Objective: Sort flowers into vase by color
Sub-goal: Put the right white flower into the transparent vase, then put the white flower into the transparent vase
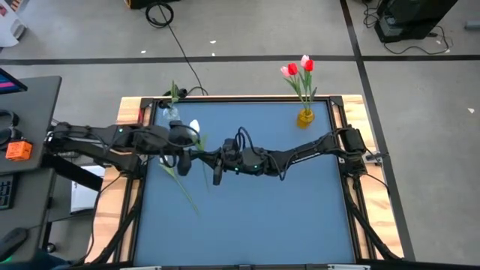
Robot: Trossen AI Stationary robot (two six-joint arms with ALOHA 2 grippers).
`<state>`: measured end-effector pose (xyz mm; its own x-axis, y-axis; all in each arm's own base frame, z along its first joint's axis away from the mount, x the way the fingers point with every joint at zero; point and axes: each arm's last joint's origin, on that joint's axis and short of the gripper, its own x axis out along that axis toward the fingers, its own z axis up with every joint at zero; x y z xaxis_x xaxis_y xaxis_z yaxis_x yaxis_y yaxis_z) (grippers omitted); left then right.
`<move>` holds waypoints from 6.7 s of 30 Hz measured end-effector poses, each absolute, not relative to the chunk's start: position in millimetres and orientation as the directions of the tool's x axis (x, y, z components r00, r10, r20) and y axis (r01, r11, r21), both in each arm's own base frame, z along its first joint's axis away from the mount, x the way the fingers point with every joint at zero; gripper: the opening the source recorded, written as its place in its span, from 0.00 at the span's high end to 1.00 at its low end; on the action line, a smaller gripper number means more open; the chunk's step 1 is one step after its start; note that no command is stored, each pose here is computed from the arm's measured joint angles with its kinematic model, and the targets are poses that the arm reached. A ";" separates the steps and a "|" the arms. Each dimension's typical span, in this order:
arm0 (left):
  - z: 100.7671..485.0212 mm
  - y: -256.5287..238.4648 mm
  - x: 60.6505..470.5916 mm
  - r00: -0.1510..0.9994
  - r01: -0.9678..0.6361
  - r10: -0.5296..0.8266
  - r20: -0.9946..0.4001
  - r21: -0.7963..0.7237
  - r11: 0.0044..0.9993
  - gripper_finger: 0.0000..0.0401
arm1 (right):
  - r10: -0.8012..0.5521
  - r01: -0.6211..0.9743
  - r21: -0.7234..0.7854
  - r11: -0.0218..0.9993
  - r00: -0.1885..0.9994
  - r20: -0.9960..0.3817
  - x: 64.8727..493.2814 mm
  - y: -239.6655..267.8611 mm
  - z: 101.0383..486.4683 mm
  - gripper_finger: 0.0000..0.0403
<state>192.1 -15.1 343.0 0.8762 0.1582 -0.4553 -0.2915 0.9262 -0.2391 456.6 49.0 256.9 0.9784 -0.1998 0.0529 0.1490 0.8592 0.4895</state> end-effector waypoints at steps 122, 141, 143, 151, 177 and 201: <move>306.1 131.0 101.1 0.235 -0.972 0.914 -0.330 -0.070 0.225 0.91 | -0.061 0.535 0.427 0.729 0.672 -0.738 404.0 -97.6 207.7 0.60; 318.3 106.8 80.2 0.136 -0.978 0.762 -0.634 0.037 0.206 0.36 | -0.043 0.569 0.448 0.689 0.650 -0.759 400.3 -102.1 205.4 0.60; 317.5 105.9 80.9 0.169 -0.972 0.740 -0.651 0.013 0.233 0.35 | -0.035 0.571 0.452 0.686 0.646 -0.763 400.9 -97.8 205.0 0.60; 306.3 98.0 76.9 0.164 -0.966 0.613 -0.773 0.001 0.260 0.34 | 0.002 0.563 0.449 0.693 0.622 -0.783 402.9 -77.3 203.1 0.60; 294.4 79.6 69.3 0.217 -0.950 0.329 -0.919 -0.122 0.287 0.35 | 0.003 0.606 0.432 0.668 0.578 -0.816 406.8 5.5 200.3 0.60; 276.4 127.4 108.7 0.188 -0.925 0.351 -0.917 -0.045 0.377 0.35 | 0.050 0.695 0.546 0.468 0.596 -0.802 408.0 26.3 201.7 0.60</move>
